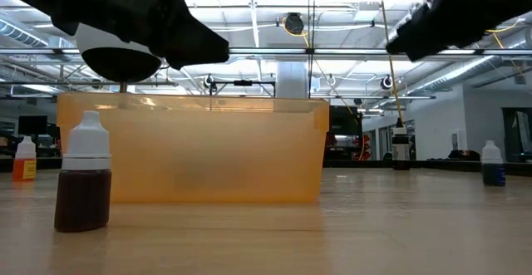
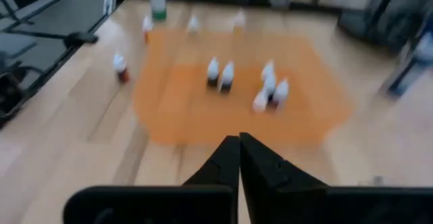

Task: Pick & Place food coloring
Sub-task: Put the small dark blue food coloring bottle into the orange bin

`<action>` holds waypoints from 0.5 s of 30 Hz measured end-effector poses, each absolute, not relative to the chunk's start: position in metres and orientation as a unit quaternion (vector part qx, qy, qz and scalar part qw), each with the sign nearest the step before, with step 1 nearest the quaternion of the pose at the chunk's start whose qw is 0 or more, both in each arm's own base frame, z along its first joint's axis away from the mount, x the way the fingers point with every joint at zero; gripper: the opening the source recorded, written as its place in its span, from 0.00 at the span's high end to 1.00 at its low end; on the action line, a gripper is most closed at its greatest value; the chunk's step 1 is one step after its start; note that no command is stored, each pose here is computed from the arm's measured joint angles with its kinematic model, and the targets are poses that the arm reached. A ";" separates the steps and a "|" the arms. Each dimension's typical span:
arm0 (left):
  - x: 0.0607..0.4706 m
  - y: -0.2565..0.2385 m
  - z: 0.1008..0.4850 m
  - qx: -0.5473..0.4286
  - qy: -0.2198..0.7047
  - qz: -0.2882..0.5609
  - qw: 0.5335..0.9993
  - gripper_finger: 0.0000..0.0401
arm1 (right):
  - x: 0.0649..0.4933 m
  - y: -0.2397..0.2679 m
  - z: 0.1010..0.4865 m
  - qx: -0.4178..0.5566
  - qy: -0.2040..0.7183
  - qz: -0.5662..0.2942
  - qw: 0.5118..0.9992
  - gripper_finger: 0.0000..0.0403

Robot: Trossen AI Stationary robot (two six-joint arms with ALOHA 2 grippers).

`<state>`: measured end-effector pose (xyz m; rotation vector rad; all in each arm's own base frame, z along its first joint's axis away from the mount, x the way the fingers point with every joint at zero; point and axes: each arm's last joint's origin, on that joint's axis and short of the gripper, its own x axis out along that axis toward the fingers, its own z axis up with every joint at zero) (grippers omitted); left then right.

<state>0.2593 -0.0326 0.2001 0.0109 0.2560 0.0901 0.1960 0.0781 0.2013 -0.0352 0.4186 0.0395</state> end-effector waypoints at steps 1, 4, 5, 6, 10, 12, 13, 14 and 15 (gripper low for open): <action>0.259 -0.033 0.200 0.006 0.128 0.045 0.991 0.51 | 0.193 0.077 0.200 0.005 0.224 0.022 0.974 0.98; 0.259 -0.033 0.199 0.007 0.135 0.045 0.990 0.51 | 0.185 0.076 0.195 0.050 0.274 0.031 0.960 0.92; 0.259 -0.032 0.198 0.007 0.137 0.045 0.989 0.51 | 0.181 0.075 0.194 0.066 0.289 0.032 0.954 0.89; 0.259 -0.032 0.198 0.007 0.138 0.045 0.989 0.51 | 0.178 0.075 0.193 0.082 0.304 0.027 0.949 0.87; 0.259 -0.033 0.198 0.000 0.138 0.046 0.989 0.51 | 0.159 0.069 0.184 0.128 0.393 0.000 0.911 0.77; 0.259 -0.033 0.198 0.000 0.138 0.046 0.989 0.51 | 0.151 0.065 0.182 0.158 0.427 -0.015 0.890 0.75; 0.259 -0.033 0.198 0.000 0.138 0.046 0.989 0.51 | 0.148 0.064 0.181 0.170 0.440 -0.021 0.882 0.74; 0.259 -0.033 0.198 0.001 0.138 0.045 0.989 0.51 | 0.146 0.063 0.181 0.180 0.449 -0.027 0.875 0.74; 0.259 -0.033 0.198 0.001 0.138 0.045 0.989 0.51 | 0.145 0.063 0.180 0.185 0.455 -0.025 0.870 0.74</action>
